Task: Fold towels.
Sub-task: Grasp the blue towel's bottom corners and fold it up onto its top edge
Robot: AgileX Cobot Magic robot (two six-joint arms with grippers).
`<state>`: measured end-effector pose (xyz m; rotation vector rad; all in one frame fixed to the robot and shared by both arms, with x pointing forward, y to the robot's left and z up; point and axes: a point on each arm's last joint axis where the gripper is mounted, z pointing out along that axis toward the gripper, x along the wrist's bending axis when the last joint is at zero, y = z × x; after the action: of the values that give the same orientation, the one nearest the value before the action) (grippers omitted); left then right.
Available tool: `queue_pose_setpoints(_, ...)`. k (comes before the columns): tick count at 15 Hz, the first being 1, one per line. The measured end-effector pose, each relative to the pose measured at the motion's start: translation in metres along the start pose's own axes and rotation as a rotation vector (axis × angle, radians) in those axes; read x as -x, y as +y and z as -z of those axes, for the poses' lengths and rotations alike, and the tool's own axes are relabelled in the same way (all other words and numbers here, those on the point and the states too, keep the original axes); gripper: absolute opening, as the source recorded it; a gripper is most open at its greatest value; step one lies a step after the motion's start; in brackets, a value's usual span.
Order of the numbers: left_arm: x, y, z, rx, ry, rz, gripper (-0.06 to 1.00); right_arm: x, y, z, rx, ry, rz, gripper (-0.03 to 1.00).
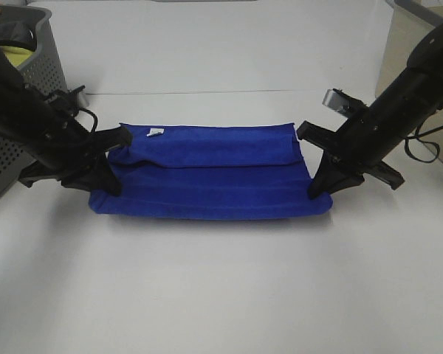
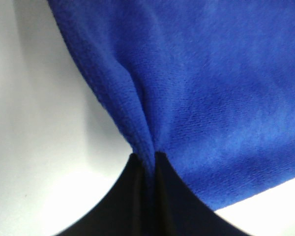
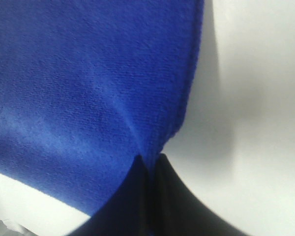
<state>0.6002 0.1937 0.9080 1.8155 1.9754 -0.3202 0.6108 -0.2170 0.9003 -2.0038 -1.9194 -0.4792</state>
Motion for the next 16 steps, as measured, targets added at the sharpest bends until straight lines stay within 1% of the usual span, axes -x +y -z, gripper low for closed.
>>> queue_pose_setpoints(2,0.008,0.014,0.01,0.047,-0.019,0.024,0.03,-0.009,0.015,0.013,0.06,0.011,0.032,0.0)
queue_pose_setpoints(4,0.014,0.034,0.024,0.119,-0.036,0.027,0.03,-0.021,0.034,0.029,0.133,0.026,0.072,0.0)
queue_pose_setpoints(6,0.019,0.054,0.033,0.174,-0.054,0.023,0.03,-0.029,0.055,0.035,0.162,0.043,0.097,0.0)
queue_pose_setpoints(7,0.019,0.066,0.032,0.191,-0.06,0.03,0.03,-0.029,0.065,0.033,0.166,0.04,0.098,0.0)
queue_pose_setpoints(10,0.013,0.098,0.02,0.223,-0.073,0.045,0.03,-0.026,0.095,0.024,0.192,0.004,0.112,0.0)
queue_pose_setpoints(12,0.011,0.115,0.008,0.244,-0.081,0.045,0.03,-0.023,0.11,0.015,0.208,-0.001,0.116,0.0)
queue_pose_setpoints(13,0.011,0.115,0.008,0.244,-0.081,0.045,0.03,-0.023,0.11,0.015,0.208,-0.001,0.116,0.0)
queue_pose_setpoints(14,0.008,0.124,-0.003,0.244,-0.084,0.06,0.03,-0.019,0.117,0.004,0.208,-0.004,0.116,0.0)
queue_pose_setpoints(16,0.0,0.125,-0.019,0.221,-0.076,0.08,0.04,-0.011,0.121,-0.01,0.205,-0.015,0.105,0.0)
